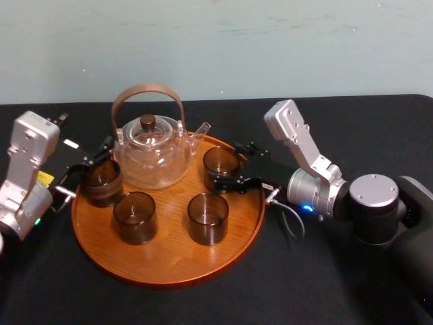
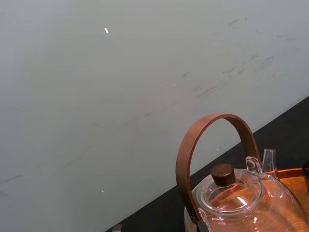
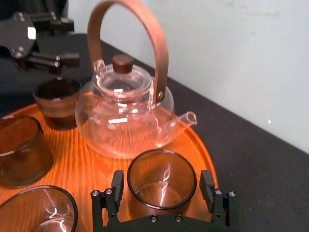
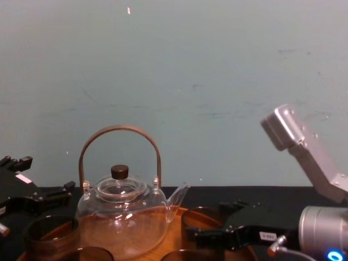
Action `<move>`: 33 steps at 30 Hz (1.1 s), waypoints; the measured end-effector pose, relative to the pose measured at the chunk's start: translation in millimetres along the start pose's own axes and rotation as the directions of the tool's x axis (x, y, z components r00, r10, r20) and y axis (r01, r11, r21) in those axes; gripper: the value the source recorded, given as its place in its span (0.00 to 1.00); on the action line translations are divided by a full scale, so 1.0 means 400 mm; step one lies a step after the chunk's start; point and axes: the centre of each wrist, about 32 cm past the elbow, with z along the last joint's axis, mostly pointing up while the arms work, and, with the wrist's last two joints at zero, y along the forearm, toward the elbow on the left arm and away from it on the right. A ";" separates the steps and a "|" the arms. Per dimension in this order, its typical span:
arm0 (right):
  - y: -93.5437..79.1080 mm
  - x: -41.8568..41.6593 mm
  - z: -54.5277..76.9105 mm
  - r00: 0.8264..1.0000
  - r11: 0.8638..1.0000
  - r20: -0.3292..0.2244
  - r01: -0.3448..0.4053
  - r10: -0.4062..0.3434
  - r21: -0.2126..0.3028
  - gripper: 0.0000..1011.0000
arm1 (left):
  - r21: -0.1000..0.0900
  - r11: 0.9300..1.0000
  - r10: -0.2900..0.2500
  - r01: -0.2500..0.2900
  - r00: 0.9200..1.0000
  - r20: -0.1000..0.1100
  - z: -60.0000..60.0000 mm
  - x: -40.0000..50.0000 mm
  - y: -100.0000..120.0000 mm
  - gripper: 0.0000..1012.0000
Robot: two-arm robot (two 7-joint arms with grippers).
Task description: Pick up the glass from the table and place it on the tray.
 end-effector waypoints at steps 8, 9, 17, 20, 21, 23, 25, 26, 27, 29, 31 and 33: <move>-0.042 0.007 0.029 1.000 0.997 0.002 0.004 -0.004 0.075 0.99 | 0.000 1.000 0.000 0.000 1.000 0.000 0.000 0.000 0.000 0.99; -0.042 0.007 0.029 1.000 0.997 0.002 0.004 -0.004 0.075 0.99 | 0.000 1.000 0.000 0.000 1.000 0.000 0.000 0.000 0.000 0.99; -0.104 0.023 0.030 0.999 0.992 -0.023 0.045 -0.043 0.121 0.99 | 0.000 1.000 0.000 0.000 1.000 0.000 0.000 0.000 0.000 0.99; -0.132 0.035 0.019 0.997 0.990 -0.035 0.075 -0.072 0.121 0.99 | 0.000 1.000 0.000 0.000 1.000 0.000 0.000 0.000 0.000 0.99; -0.139 0.039 0.016 0.996 0.989 -0.038 0.084 -0.080 0.120 0.99 | 0.000 1.000 0.000 0.000 1.000 0.000 0.000 0.000 0.000 0.99; -0.159 0.052 0.007 0.993 0.986 -0.050 0.114 -0.109 0.118 0.99 | 0.000 1.000 0.000 0.000 1.000 0.000 0.000 0.000 0.000 0.99; -0.170 0.060 0.002 0.990 0.984 -0.058 0.132 -0.126 0.118 0.99 | 0.000 1.000 0.000 0.000 1.000 0.000 0.000 0.000 0.000 0.99; -0.176 0.065 -0.001 0.989 0.983 -0.062 0.143 -0.137 0.117 0.99 | 0.000 1.000 0.000 0.000 1.000 0.000 0.000 0.000 0.000 0.99; -0.186 0.073 -0.006 0.985 0.980 -0.067 0.163 -0.156 0.114 0.99 | 0.000 1.000 0.000 0.000 1.000 0.000 0.000 0.000 0.000 0.99; -0.201 0.084 -0.016 0.980 0.975 -0.075 0.193 -0.186 0.107 0.99 | 0.000 1.000 0.000 0.000 1.000 0.000 0.000 0.000 0.000 0.99; -0.214 0.094 -0.025 0.975 0.971 -0.081 0.217 -0.209 0.100 0.99 | 0.000 1.000 0.000 0.000 1.000 0.000 0.000 0.000 0.000 0.99; -0.221 0.098 -0.031 0.971 0.968 -0.083 0.232 -0.225 0.097 0.99 | 0.000 1.000 0.000 0.000 1.000 0.000 0.000 0.000 0.000 0.99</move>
